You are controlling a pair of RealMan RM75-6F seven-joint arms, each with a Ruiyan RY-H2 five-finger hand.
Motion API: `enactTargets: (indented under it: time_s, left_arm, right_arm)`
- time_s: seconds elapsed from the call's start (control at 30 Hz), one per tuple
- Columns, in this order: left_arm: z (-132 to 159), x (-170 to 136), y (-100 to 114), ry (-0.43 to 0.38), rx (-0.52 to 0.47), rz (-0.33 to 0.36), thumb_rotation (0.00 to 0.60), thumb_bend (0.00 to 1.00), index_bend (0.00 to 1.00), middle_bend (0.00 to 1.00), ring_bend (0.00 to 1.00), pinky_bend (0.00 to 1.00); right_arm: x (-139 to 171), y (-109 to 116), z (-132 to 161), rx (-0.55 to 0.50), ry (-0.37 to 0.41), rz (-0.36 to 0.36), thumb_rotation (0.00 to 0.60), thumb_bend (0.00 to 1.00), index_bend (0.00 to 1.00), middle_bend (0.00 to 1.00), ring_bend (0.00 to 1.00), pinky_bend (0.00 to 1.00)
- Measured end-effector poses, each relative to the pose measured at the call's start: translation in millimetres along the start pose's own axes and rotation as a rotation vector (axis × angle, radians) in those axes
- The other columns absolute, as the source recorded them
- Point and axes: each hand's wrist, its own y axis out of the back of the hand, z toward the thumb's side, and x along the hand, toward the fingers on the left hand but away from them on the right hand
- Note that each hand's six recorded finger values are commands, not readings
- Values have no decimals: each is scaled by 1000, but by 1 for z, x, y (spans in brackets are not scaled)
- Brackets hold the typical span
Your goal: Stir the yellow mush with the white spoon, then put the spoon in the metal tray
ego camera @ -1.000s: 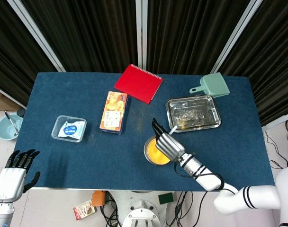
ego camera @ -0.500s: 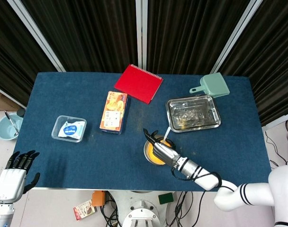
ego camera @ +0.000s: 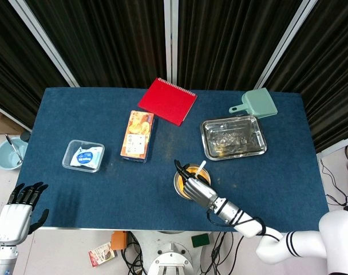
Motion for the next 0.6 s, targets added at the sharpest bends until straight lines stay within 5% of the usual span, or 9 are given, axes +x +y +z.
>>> enactTargets:
  time_s: [0.6]
  left_arm:
    - [9, 6, 6, -23, 18, 3, 600, 316, 188, 163, 182, 129]
  right_arm:
    - [21, -32, -16, -349, -279, 35, 600, 477, 725, 363, 163, 0]
